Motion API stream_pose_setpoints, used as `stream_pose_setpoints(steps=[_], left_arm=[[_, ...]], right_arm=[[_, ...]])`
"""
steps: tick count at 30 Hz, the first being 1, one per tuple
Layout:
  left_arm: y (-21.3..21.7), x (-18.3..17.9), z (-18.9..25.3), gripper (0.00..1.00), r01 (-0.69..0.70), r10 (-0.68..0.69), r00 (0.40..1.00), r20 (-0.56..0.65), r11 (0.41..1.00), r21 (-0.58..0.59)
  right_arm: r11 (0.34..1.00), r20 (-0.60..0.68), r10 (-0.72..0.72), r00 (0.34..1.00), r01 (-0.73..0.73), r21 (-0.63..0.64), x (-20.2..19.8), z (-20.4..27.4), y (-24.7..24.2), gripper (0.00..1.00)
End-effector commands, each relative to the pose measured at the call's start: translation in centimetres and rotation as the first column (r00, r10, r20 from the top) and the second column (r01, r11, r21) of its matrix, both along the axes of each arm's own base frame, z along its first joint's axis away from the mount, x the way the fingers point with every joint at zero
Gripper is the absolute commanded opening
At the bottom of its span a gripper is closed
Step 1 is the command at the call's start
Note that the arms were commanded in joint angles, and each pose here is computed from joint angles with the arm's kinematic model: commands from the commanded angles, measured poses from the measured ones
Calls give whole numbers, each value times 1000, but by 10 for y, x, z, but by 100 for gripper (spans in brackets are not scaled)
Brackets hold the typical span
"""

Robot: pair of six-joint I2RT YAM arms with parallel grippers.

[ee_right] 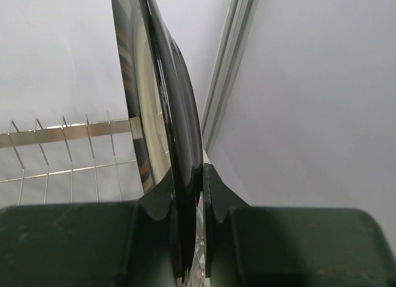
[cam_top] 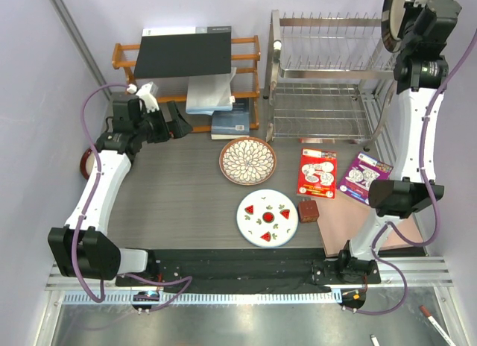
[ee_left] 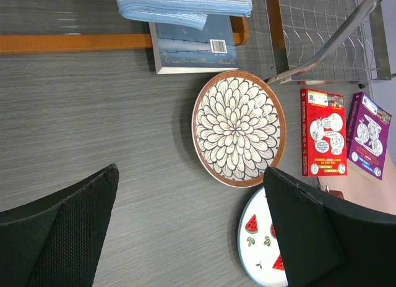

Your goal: Load the plates into the dish rack

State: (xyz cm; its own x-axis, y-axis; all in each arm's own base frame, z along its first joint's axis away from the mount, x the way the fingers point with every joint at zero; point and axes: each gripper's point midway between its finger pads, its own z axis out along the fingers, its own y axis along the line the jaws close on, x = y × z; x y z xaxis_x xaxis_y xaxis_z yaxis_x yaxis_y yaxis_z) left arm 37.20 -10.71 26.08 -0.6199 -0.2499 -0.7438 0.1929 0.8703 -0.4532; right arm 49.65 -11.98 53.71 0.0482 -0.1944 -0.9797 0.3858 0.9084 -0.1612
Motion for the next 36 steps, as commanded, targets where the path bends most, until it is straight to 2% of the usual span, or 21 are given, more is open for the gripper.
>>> stream_pose_setpoints(steps=[1, 17, 26, 31, 36], left_arm=[[-5, 4, 15, 99, 13, -12, 998, 56, 999, -35], [-8, 9, 7, 99, 26, -24, 999, 40, 999, -45], [-10, 12, 4, 99, 30, -28, 999, 29, 998, -52], [-11, 14, 3, 99, 29, -27, 999, 27, 998, -60], [-11, 13, 0, 99, 31, -29, 999, 21, 998, -62]], right_arm=[[999, 288, 7, 958, 7, -48, -31, 88, 3, 1], [997, 215, -45, 976, 58, -53, -8, 52, -19, 1], [997, 357, -13, 934, 41, -72, -28, 100, -14, 1], [994, 345, -20, 938, 57, -98, -30, 100, -15, 1], [996, 292, -16, 956, 42, -81, -22, 79, -16, 1]])
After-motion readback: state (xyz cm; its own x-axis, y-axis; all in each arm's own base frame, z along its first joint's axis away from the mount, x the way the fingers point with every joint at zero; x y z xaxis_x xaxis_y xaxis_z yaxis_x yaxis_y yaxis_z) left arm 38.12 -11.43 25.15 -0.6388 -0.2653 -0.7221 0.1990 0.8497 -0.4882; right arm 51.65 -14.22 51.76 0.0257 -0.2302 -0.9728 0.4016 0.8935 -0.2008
